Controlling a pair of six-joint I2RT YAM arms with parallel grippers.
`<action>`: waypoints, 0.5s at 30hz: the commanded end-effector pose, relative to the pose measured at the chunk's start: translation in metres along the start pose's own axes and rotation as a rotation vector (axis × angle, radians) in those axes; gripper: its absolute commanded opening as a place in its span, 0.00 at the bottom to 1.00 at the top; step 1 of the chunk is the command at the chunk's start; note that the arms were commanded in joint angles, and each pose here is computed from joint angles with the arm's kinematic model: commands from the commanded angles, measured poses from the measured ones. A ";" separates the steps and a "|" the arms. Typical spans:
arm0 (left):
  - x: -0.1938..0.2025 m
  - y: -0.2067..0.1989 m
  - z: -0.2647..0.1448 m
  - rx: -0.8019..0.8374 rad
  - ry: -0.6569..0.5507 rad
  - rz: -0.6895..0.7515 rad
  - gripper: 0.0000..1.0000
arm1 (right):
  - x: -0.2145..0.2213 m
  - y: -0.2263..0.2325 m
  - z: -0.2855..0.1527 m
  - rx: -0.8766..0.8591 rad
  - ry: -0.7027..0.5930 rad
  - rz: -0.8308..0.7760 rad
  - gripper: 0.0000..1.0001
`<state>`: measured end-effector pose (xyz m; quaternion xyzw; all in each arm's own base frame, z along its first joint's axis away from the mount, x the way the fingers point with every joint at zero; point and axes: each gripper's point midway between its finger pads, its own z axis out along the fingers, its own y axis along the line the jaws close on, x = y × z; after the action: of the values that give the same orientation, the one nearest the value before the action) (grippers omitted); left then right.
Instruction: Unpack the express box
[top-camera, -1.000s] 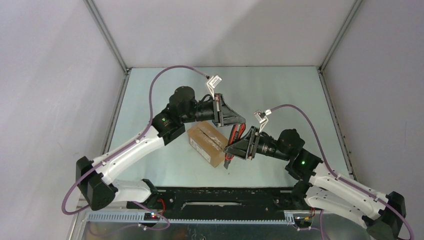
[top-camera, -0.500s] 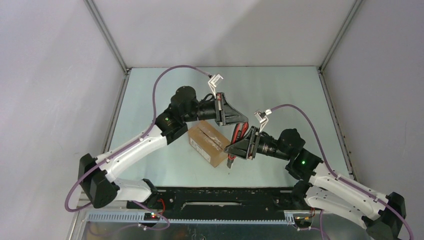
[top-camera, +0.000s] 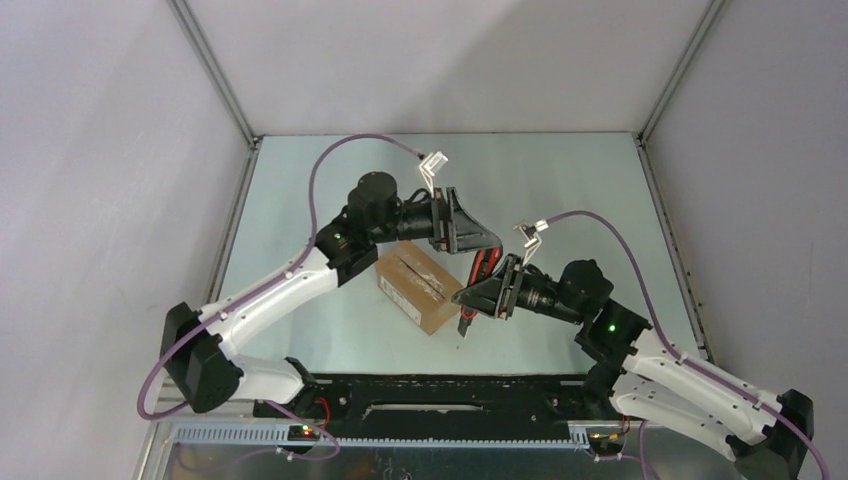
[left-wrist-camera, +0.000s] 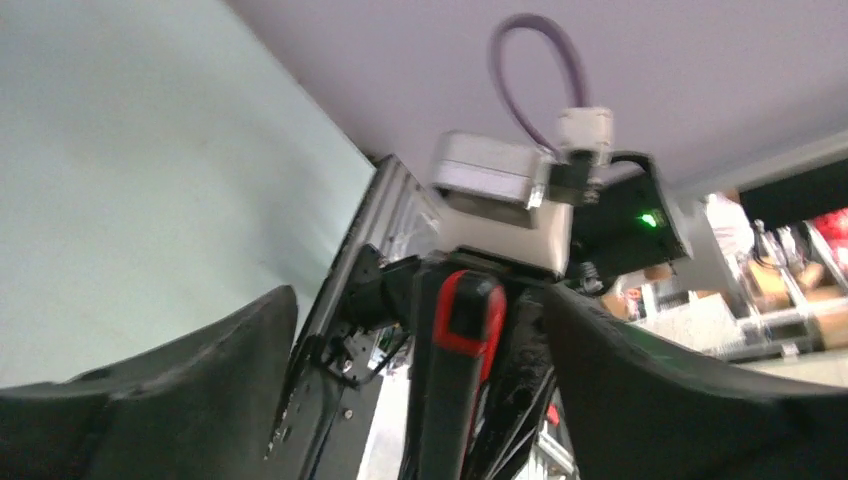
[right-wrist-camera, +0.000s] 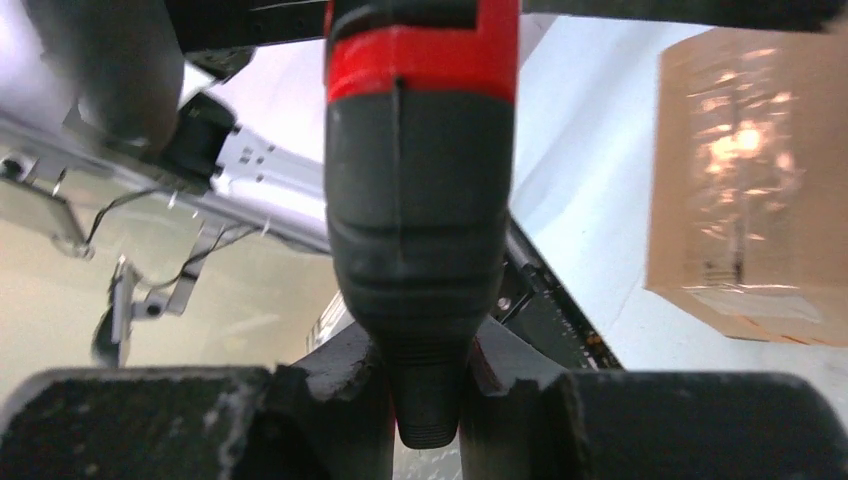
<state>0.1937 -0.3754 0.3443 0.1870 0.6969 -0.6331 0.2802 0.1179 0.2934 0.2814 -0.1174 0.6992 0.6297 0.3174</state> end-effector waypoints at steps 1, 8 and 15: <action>-0.034 0.038 -0.043 -0.315 -0.100 0.044 0.99 | -0.025 -0.020 -0.014 0.155 -0.159 0.008 0.00; -0.059 0.178 -0.192 -1.184 -0.332 -0.125 0.94 | -0.007 -0.104 -0.028 0.548 -0.230 0.106 0.00; -0.031 0.266 -0.224 -1.270 -0.326 -0.402 0.73 | 0.022 -0.149 -0.010 0.679 -0.241 0.153 0.00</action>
<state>0.3508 -0.1328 0.2232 -0.2047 0.8785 -0.2037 0.3806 0.1627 0.2665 0.1652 0.0604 0.8387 0.4164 0.3458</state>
